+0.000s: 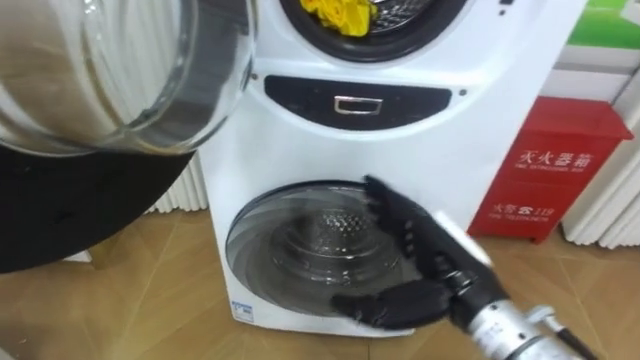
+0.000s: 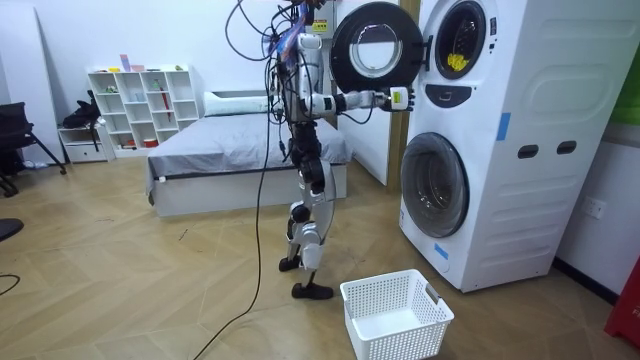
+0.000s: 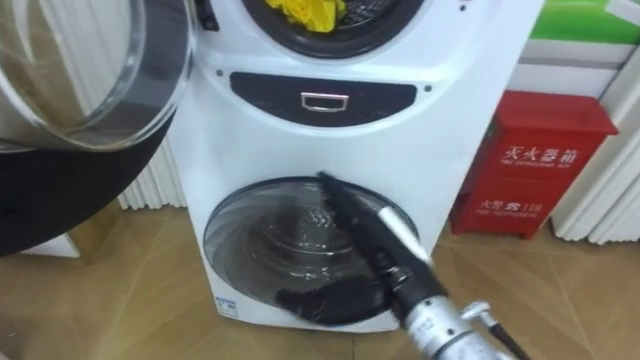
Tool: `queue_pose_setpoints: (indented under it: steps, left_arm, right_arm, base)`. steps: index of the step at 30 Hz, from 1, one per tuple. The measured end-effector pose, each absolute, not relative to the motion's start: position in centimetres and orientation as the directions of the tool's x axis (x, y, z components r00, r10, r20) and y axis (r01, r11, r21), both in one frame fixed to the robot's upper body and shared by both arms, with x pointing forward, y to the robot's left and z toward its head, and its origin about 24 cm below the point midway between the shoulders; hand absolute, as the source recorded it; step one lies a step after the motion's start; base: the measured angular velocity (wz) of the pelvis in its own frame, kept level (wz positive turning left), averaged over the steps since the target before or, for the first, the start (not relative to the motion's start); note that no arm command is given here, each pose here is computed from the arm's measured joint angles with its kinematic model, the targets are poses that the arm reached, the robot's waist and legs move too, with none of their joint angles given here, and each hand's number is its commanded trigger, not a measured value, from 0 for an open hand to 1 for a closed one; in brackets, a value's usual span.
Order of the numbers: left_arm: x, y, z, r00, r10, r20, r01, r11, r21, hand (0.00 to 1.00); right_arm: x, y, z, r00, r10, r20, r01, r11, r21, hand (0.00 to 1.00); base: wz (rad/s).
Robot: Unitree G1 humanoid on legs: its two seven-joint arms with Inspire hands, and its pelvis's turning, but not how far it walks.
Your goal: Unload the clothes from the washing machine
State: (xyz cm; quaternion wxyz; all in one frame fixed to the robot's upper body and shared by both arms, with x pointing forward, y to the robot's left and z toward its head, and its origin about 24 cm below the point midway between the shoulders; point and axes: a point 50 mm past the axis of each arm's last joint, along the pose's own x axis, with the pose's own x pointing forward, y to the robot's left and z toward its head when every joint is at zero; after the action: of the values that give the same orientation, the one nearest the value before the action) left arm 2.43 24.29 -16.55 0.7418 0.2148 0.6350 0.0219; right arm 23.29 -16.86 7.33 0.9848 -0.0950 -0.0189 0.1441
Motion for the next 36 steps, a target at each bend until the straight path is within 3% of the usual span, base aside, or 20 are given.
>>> queue_pose_setpoints:
  steps: [16,25,36]
  left_arm:
    - [2.2,24.8,-16.4,0.190,0.338,-0.922,0.202,0.905,0.374,0.00]
    - [0.0,25.0,-16.5,0.122,0.361,-0.925,0.189,0.906,0.379,0.00]
    - [1.0,24.8,-16.5,0.133,0.359,-0.924,0.181,0.908,0.379,0.00]
  right_arm:
    - [25.7,-15.3,15.3,0.884,0.306,0.352,-0.248,0.948,-0.201,0.00]
    - [26.5,-15.3,16.7,0.868,0.257,0.425,-0.196,0.964,-0.182,0.00]
    - [27.2,-15.3,16.7,0.878,0.214,0.428,-0.187,0.977,-0.105,0.00]
  base:
    - [-0.04]
    - [0.03]
    - [0.06]
